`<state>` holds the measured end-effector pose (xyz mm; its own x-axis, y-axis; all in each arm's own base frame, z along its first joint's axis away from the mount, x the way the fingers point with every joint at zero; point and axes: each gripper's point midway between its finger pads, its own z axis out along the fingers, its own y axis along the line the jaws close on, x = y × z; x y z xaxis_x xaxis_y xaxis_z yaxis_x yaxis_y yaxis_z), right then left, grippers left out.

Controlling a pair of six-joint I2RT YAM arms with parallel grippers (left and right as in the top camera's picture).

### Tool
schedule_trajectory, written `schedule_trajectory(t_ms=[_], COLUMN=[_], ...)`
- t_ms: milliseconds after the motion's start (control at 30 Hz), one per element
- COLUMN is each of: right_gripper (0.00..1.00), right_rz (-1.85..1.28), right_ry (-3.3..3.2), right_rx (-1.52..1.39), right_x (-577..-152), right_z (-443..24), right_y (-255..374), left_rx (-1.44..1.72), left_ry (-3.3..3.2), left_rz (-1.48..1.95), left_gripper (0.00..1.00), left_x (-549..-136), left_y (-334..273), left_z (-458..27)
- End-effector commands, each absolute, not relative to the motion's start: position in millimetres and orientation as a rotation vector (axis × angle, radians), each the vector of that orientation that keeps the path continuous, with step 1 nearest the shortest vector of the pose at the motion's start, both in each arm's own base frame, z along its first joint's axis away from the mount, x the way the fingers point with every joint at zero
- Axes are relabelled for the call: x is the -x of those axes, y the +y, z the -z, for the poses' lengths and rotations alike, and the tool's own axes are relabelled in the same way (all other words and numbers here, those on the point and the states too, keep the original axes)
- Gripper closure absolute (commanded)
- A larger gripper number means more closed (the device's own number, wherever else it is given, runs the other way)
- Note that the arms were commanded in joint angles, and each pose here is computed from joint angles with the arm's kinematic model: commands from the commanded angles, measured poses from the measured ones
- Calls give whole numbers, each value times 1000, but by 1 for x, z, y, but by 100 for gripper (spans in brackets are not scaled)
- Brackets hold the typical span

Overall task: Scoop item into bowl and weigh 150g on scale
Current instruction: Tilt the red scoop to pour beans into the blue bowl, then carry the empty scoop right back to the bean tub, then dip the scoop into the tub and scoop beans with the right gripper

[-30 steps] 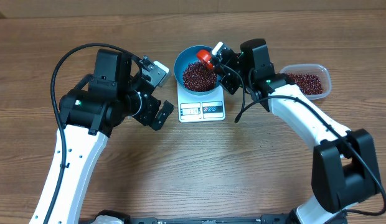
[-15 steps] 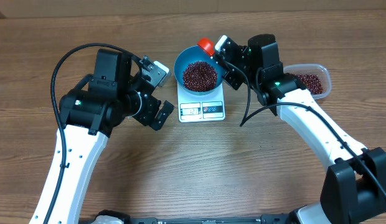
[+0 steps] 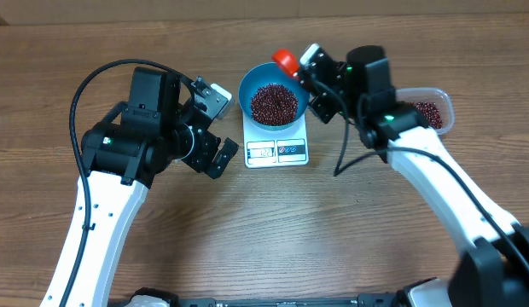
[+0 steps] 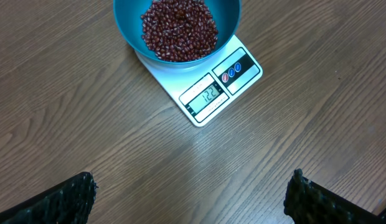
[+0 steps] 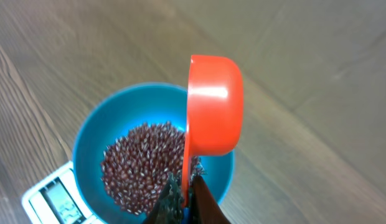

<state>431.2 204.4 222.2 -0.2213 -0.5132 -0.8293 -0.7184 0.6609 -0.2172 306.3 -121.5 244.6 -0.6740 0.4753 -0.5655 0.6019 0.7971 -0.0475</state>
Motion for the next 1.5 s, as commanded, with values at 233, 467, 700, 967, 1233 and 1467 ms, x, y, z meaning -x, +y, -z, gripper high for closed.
schedule_trajectory(t_ms=[233,467,700,967,1233,1467], right_gripper=[96,96,97,96,96,96], right_rz=[32,83,-2,10,-266,-401], right_ry=[2071,2317,2513,2644,2660,2662], right_rx=[471,116,31,7,58,42], right_x=[-442,-434,-425,-419,-415,-409], right_z=[-261,-205,-138,-92,-82,-83], right_y=[45,-53,-76,-82,-47,-32], left_rx=[-790,-790,-790,-790,-791,-790], left_ry=[2410,2410,2410,2411,2414,2414], left_rz=[334,334,334,334,335,335], left_gripper=[0,0,0,0,0,0], left_x=[-306,-306,-306,-306,-307,-307], left_y=[-125,-125,-125,-125,-125,-125], left_z=[-256,-256,-256,-256,-255,-255])
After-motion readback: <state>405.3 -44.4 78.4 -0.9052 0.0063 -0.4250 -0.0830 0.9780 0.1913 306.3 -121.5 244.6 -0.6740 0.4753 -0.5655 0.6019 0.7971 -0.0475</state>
